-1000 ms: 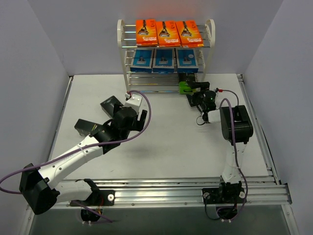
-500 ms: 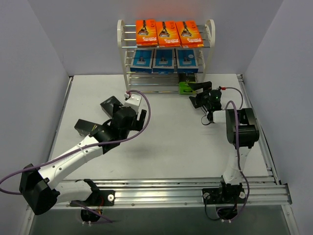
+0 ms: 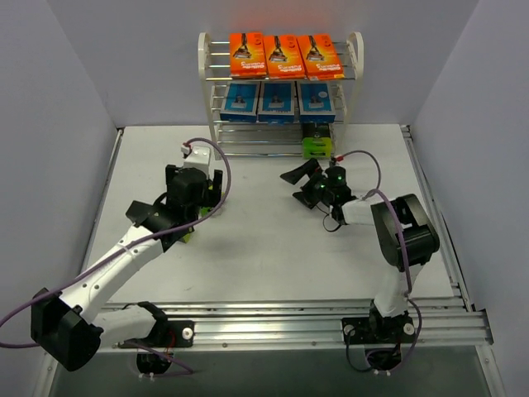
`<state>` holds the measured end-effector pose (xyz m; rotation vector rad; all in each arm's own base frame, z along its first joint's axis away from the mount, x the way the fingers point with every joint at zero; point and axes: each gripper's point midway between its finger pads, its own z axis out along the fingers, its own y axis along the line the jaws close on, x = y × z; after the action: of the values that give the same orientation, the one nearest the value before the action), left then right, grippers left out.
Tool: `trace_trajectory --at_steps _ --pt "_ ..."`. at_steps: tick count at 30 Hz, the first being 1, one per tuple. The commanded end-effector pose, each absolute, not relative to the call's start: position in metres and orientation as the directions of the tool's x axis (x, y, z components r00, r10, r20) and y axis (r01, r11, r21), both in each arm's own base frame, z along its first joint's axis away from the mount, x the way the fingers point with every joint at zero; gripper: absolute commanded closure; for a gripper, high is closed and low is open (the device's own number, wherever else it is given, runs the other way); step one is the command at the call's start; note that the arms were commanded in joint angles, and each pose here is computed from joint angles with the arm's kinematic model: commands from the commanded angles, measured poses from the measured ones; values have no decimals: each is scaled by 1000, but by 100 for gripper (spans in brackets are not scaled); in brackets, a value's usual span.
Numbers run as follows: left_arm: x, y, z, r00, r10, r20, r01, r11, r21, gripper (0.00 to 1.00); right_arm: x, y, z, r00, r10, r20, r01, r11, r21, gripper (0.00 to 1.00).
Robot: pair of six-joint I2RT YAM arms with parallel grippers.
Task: Place and organize the shaving razors onto the shelf
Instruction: Place the shaving razor onto shelf, then grab a shaving razor with the right arm
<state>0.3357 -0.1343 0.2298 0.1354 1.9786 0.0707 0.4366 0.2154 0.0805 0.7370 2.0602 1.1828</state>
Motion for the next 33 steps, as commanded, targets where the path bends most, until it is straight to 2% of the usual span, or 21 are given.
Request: trace_trajectory --at_steps 1,6,11,13,16,17,20,23,24,26,30,33 --pt "345 -109 267 -309 34 -950 -25 999 44 6 407 252 98 -696 629 -345 36 511 859 0" --pt "348 -75 278 -278 -9 -961 -121 992 26 6 363 322 97 -764 525 -375 -55 525 849 0" --pt "350 -42 284 -253 -38 -967 -218 976 19 6 332 384 103 -823 452 -344 -139 427 893 0" --pt "350 -33 284 -252 -44 -967 -248 968 20 6 318 410 112 -833 404 -378 -217 391 895 0" --pt "349 -14 288 -249 -61 -967 -304 953 18 6 305 425 114 -813 324 -485 -334 423 843 0" --pt "348 1 290 -243 -68 -968 -349 937 22 6 305 425 110 -788 280 -548 -390 463 796 0" --pt "339 25 301 -200 -92 -975 -425 905 2 6 296 435 120 -738 207 -642 -494 483 723 0" --pt "333 44 307 -159 -126 -979 -479 877 -35 6 286 446 130 -645 53 -762 -607 571 553 0" --pt "330 49 310 -145 -135 -980 -493 869 -47 6 292 445 135 -567 1 -824 -653 609 450 0" --pt "329 51 311 -133 -146 -980 -495 867 -62 6 288 452 142 -517 -59 -854 -697 608 380 0" --pt "322 55 320 -86 -149 -985 -507 858 -85 6 294 476 163 -405 -148 -902 -806 524 276 0" --pt "319 56 323 -66 -150 -986 -512 854 -96 6 299 493 172 -369 -191 -909 -845 477 243 0"
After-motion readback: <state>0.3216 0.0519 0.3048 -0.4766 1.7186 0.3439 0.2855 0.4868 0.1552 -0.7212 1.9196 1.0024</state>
